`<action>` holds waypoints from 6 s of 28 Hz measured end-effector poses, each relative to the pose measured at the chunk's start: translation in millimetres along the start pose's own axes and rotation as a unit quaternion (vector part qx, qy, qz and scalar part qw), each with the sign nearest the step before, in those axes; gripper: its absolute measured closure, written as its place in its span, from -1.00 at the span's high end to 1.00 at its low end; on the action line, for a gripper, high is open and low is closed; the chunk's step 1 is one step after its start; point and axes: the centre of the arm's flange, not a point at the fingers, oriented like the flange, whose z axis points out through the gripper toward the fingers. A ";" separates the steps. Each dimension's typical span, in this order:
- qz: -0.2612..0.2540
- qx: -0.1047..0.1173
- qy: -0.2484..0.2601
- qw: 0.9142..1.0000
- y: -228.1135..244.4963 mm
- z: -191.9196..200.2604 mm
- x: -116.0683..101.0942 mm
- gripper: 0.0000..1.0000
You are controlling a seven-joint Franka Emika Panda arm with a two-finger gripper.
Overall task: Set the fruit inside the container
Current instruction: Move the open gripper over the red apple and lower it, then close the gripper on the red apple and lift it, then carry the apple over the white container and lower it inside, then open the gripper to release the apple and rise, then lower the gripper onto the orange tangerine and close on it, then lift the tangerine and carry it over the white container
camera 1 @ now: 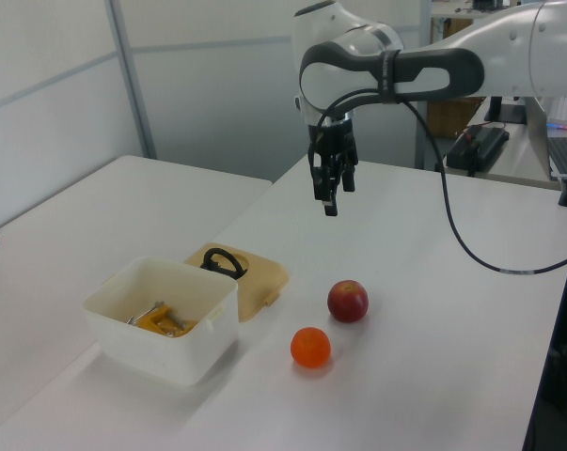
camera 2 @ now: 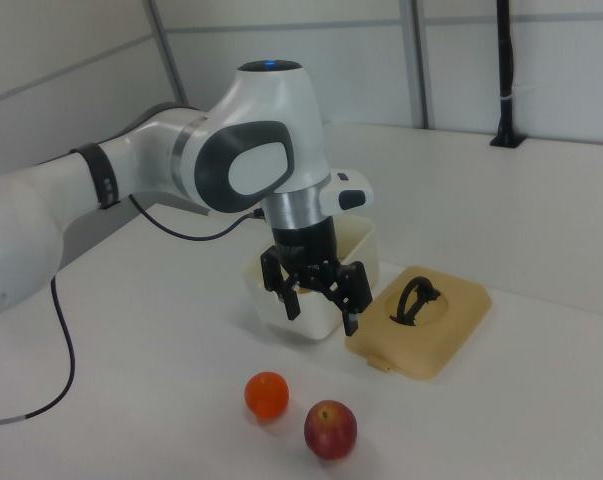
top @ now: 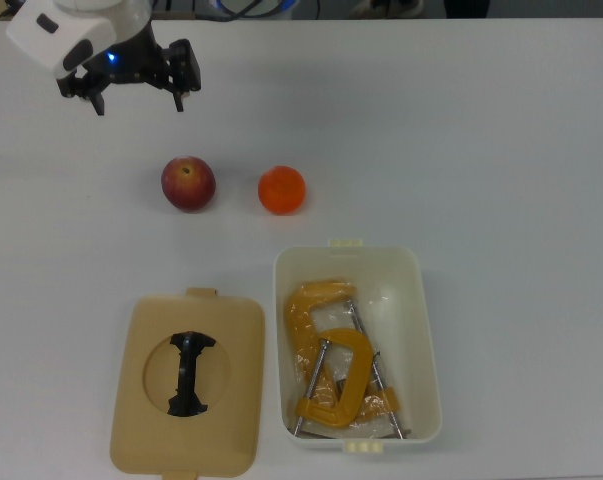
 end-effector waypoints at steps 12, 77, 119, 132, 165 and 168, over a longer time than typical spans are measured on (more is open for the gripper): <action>-0.014 0.001 0.022 1.000 -18.1 57.8 -14.8 1.00; -0.043 0.027 0.192 0.980 -94.8 40.5 73.5 0.71; -0.119 0.001 -0.098 0.988 -161.8 106.3 26.9 1.00; -0.146 -0.034 -0.151 0.977 -175.0 173.0 34.7 1.00; -0.137 -0.071 -0.109 0.982 -182.9 154.6 53.4 0.52; -0.128 -0.071 -0.091 0.985 -176.6 119.9 55.3 0.52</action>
